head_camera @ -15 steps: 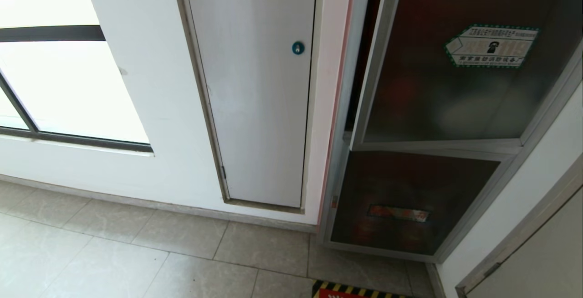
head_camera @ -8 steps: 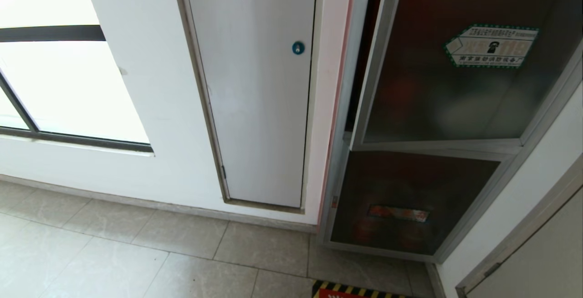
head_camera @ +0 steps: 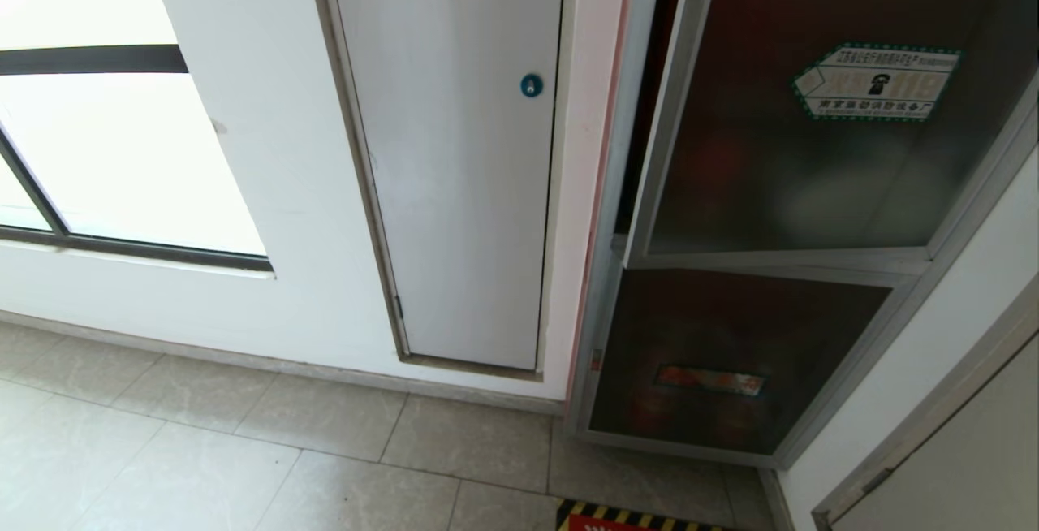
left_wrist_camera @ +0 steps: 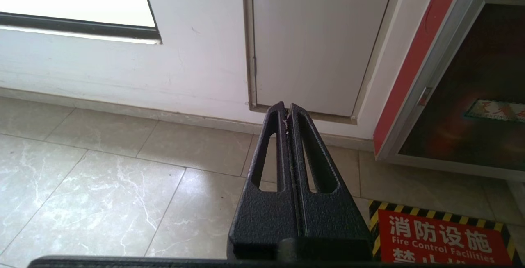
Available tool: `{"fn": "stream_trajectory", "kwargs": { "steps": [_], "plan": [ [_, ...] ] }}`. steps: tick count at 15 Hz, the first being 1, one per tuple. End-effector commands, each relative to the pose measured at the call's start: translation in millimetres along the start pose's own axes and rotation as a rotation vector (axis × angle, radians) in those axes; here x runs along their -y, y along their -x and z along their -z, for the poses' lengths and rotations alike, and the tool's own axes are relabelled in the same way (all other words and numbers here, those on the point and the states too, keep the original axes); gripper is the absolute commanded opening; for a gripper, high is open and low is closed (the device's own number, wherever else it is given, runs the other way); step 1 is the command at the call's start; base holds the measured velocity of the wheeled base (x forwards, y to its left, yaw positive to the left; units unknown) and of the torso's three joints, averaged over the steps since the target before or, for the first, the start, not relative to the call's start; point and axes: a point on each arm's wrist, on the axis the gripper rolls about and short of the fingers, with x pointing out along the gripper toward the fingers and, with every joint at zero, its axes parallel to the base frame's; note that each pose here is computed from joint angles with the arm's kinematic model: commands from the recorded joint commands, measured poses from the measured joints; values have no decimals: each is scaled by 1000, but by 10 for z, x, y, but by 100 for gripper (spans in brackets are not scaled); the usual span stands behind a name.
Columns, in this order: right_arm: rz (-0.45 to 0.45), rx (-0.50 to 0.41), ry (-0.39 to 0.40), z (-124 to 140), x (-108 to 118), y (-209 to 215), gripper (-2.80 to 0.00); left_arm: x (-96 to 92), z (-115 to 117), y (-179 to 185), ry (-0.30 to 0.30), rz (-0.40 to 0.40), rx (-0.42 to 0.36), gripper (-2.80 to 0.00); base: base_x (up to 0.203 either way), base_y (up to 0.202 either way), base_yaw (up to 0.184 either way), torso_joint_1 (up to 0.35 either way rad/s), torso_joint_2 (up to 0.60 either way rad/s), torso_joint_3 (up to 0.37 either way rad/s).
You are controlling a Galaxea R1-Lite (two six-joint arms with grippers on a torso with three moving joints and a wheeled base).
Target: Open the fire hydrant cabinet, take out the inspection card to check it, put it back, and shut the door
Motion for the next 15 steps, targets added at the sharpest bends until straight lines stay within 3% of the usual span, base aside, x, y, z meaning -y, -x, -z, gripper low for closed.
{"fn": "stream_trajectory", "kwargs": {
  "steps": [1,5,15],
  "plan": [
    [1,-2,-2,0,0,-2,-280,0,-1,-1,0,-1,0,-280,0,0,0,0,0,0],
    [0,-1,0,-2,0,-1,-280,0,-1,-1,0,-1,0,-280,17,0,0,0,0,2],
    [1,-2,-2,0,0,-2,-280,0,-1,-1,0,-1,0,-280,191,0,0,7,1,1]
  ]
}}
